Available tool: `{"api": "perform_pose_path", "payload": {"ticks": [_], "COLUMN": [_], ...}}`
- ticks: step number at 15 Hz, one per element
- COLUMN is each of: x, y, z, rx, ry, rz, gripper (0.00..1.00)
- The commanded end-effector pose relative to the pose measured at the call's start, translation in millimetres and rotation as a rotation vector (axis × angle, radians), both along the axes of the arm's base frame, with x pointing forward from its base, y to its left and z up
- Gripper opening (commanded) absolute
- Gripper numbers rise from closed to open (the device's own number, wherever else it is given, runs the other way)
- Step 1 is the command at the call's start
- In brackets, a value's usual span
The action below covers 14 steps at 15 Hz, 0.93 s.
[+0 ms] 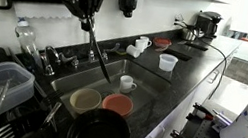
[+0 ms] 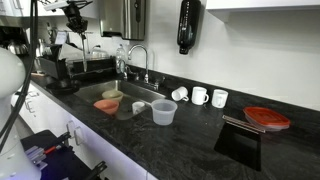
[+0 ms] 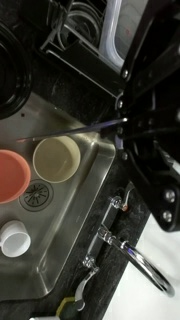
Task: Take a knife from the rack and put it in the cup in the sink
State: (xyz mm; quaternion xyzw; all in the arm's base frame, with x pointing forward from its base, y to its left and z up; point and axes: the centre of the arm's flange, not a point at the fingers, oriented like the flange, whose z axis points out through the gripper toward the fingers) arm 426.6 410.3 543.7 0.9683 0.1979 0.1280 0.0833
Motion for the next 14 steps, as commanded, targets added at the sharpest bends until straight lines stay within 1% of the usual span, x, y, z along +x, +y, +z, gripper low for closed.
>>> {"api": "perform_pose_path", "payload": {"ticks": [1, 5, 9, 14], "x": [21, 49, 63, 76], "y": [-37, -81, -111, -153], "z": [-12, -30, -52, -83], "rx": [-0.043, -0.108, -0.147, -0.176], "ry": [-0.041, -0.048, -0.050, -0.032], "rz": [-0.085, -0.172, -0.244, -0.375], "gripper": [0.01, 0.01, 0.01, 0.01]}}
